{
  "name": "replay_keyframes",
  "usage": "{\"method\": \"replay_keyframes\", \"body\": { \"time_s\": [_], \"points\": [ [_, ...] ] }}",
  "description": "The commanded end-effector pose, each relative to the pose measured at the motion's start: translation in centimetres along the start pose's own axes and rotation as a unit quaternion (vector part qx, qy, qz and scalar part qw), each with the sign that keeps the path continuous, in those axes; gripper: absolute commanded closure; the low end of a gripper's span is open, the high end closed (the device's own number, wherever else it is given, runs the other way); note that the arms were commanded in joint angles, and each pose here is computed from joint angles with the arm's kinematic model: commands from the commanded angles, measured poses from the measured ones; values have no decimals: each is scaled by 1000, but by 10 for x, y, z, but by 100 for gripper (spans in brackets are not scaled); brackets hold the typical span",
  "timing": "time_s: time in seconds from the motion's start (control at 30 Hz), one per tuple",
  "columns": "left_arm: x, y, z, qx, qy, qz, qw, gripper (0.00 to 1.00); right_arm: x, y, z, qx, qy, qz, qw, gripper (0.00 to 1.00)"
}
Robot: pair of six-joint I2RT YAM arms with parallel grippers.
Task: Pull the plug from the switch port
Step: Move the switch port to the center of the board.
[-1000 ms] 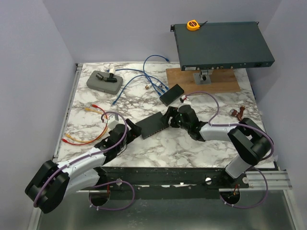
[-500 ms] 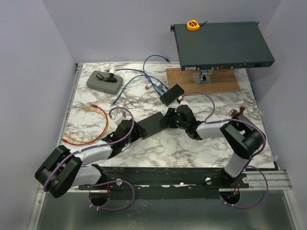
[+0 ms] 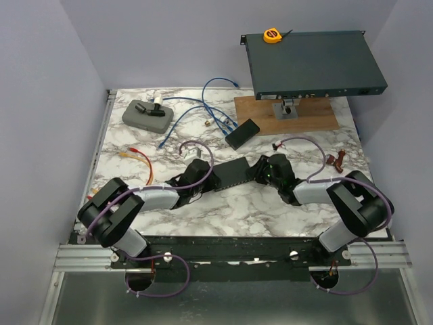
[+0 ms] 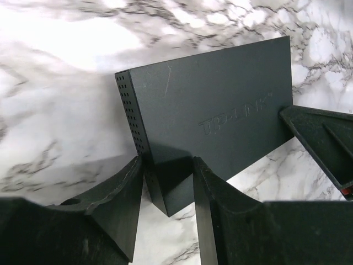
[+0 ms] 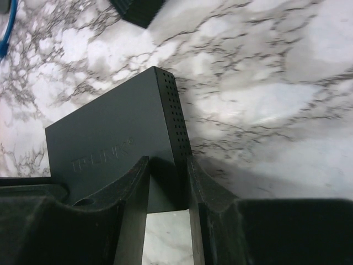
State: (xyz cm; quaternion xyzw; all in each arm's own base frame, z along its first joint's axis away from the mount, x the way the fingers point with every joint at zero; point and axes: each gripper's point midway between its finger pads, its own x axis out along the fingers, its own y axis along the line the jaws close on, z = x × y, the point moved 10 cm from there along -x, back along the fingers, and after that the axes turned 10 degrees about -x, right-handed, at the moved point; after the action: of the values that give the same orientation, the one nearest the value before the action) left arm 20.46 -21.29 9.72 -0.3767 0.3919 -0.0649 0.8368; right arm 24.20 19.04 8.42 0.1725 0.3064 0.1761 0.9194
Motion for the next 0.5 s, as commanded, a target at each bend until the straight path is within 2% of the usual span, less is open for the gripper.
{"method": "replay_keyframes", "body": {
  "time_s": [0.0,0.37,0.4,0.47],
  "points": [
    [12,-44,-19,38,54,-78,995,63,-17,-16,-19,31,51,-21,998,68],
    [55,-98,-46,76,98,-121,985,65,-30,-62,-2,96,63,-98,989,68],
    [44,-116,-37,73,87,-148,982,65,-31,-66,1,104,59,-105,987,68],
    [64,-108,-50,82,115,-132,981,65,-33,-72,3,116,52,-114,985,68]
  ]
}}
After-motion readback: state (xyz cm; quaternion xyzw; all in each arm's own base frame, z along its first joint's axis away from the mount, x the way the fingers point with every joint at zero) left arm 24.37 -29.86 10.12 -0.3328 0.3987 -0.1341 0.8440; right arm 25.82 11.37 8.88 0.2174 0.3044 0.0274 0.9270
